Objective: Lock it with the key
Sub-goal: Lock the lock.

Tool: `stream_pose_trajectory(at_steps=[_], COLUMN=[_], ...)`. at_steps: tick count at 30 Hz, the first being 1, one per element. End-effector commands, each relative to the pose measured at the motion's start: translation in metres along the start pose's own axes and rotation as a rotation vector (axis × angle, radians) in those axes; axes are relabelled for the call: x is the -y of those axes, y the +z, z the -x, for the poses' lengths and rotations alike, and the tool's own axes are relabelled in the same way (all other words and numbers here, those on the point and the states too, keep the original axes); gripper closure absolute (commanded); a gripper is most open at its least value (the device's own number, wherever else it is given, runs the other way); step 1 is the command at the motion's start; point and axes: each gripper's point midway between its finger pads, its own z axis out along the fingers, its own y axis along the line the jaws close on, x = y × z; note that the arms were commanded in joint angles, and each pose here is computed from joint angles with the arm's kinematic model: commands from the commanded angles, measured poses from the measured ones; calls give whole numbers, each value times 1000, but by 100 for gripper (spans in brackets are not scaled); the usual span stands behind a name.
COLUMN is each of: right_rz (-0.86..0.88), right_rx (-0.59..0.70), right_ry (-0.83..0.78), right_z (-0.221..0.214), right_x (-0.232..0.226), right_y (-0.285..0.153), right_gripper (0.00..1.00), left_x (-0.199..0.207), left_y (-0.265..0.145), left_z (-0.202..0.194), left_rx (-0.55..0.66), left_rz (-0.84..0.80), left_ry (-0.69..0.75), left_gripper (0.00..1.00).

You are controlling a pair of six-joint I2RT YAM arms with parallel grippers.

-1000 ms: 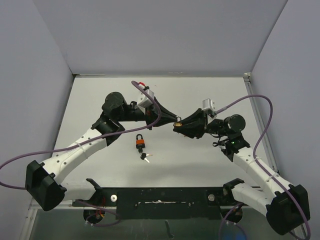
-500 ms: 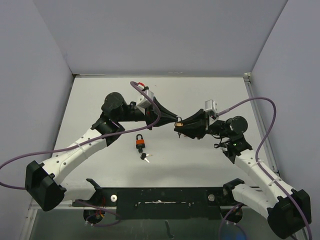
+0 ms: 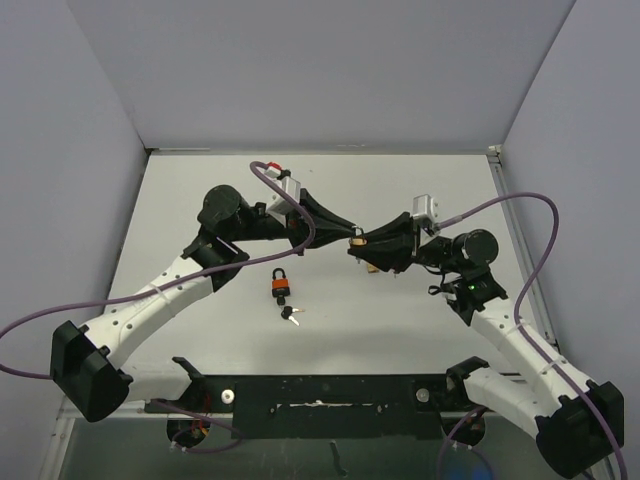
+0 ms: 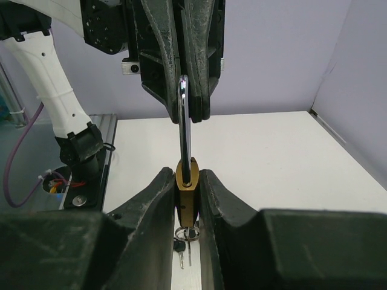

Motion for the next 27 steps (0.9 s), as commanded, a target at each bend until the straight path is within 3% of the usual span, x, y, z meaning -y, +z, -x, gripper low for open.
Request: stream_pose_trajectory(at_steps=[1,9,16,27], right_rz=[-61,-89,-149,-261], right_rx=[220,251,290,416], right_ry=[-223,-244,-324,-411], right_z=[92,114,141,181], right_x=[5,8,8,4], right_y=[7,7,0,-19], right_gripper=[100,100,100,100], left_x=[19,38,34,29], left_y=[-1,2,0,-3], left_z=[-44,-61,-77,-97], left_rx=[-110,-151,-231,-271], left_rz=[-111,-211,-127,-84], left_ry=[-150,-177,-128,-184], left_gripper=[100,100,100,100])
